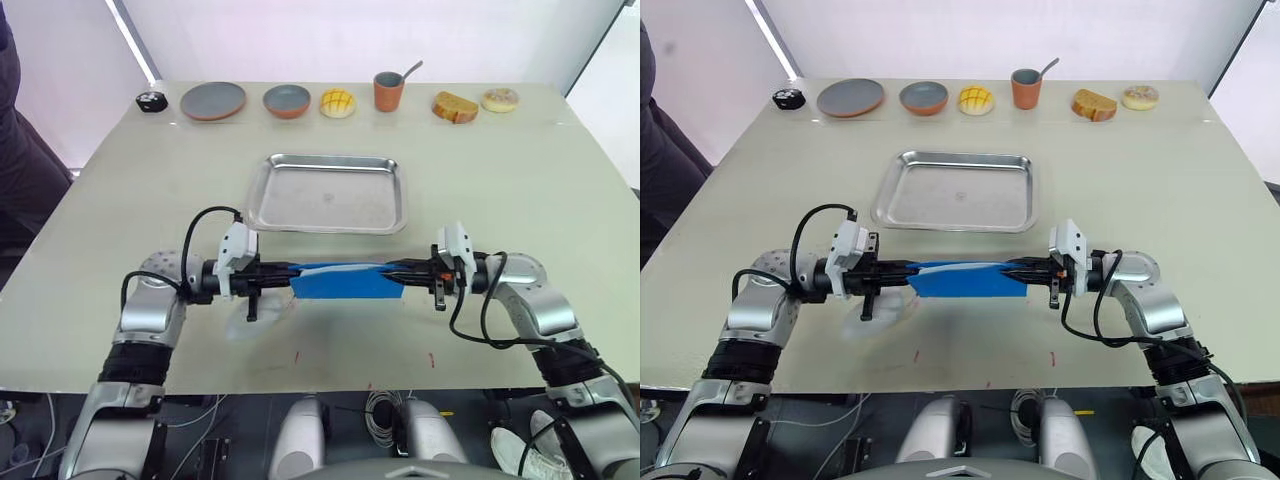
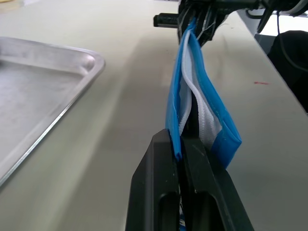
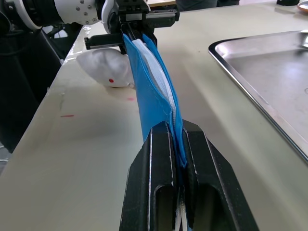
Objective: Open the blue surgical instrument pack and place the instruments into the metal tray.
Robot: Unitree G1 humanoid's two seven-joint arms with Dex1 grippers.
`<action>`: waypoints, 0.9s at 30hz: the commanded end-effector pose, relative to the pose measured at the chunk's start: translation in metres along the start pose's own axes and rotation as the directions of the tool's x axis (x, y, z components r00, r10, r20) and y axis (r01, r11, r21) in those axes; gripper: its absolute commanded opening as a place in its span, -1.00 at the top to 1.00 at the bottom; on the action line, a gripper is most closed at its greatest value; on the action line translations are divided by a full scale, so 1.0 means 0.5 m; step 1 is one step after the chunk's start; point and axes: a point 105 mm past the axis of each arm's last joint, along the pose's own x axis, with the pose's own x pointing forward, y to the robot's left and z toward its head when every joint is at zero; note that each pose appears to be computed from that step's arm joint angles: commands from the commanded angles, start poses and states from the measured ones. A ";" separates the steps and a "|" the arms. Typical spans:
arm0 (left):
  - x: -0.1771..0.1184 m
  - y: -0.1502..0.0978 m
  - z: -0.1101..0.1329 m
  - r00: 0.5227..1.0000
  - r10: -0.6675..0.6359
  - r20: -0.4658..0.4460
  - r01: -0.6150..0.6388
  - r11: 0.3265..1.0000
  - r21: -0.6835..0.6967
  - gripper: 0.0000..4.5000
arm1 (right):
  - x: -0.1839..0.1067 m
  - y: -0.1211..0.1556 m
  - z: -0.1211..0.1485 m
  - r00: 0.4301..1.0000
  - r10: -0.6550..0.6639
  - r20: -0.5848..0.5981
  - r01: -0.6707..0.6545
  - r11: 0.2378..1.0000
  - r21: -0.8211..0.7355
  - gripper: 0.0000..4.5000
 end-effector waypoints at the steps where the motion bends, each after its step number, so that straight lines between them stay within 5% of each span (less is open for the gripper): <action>1: 0.002 0.004 0.036 0.999 0.005 0.042 -0.007 0.998 0.064 0.97 | 0.007 -0.001 -0.003 1.000 0.004 -0.020 -0.004 1.000 -0.009 1.00; 14: 0.007 0.017 0.027 0.999 0.026 0.036 -0.028 0.998 0.059 0.97 | 0.005 -0.006 -0.001 1.000 -0.002 -0.023 0.004 0.996 0.093 1.00; 21: 0.015 0.008 0.025 0.999 0.004 0.037 -0.005 1.000 0.029 1.00 | -0.017 0.005 0.015 1.000 -0.009 -0.009 0.010 0.987 0.158 -0.18; 27: 0.023 0.001 0.026 0.999 -0.016 0.042 0.016 1.000 0.003 1.00 | -0.071 0.005 0.067 0.997 -0.050 0.065 0.033 0.971 0.236 -0.18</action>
